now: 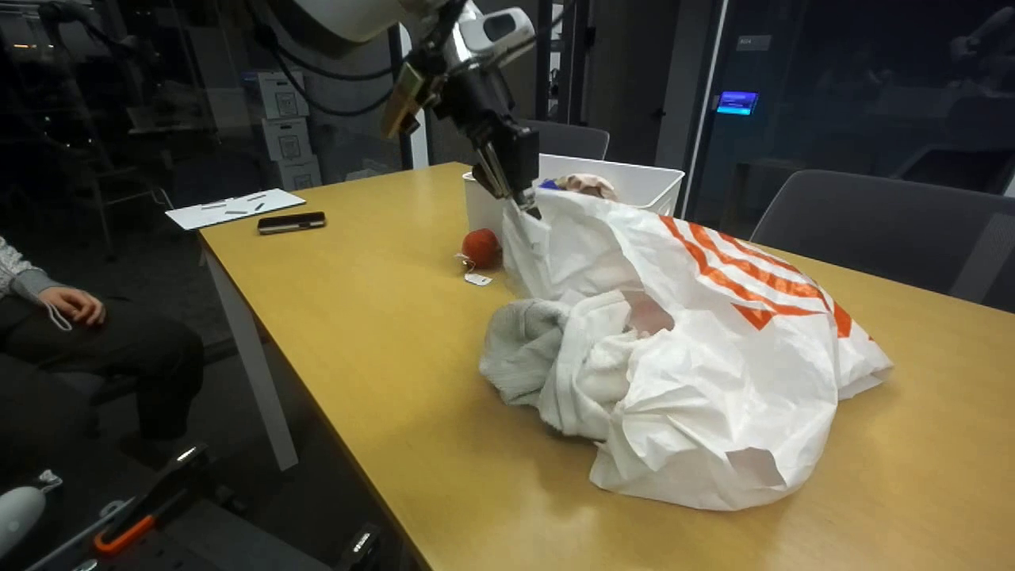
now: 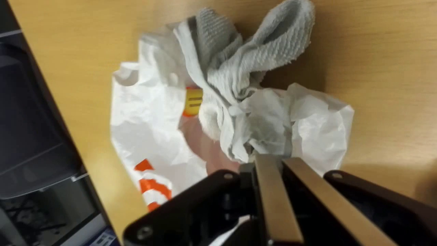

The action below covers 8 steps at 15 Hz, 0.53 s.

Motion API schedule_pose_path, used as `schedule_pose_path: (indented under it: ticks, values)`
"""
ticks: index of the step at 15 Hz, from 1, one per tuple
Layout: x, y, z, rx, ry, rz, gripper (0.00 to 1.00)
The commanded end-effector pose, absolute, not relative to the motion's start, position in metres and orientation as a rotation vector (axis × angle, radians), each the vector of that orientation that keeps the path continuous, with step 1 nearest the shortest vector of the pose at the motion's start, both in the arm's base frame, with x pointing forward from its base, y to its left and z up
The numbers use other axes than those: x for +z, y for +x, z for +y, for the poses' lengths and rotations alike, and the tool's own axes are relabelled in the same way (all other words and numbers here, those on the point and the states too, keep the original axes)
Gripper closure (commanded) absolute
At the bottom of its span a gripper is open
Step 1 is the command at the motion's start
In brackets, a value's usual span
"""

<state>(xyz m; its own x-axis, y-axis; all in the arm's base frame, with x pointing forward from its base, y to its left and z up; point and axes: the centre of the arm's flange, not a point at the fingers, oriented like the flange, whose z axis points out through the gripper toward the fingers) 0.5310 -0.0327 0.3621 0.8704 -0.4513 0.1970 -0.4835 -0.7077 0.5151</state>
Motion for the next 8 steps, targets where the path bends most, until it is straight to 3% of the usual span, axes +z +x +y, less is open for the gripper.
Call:
schedule_pose_path:
  ticks: [1, 8]
  values:
    - [0.426, 0.502, -0.016, 0.2, 2.34, -0.722, 1.0]
    - [0.379, 0.509, -0.006, -0.003, 2.533, -0.651, 0.99]
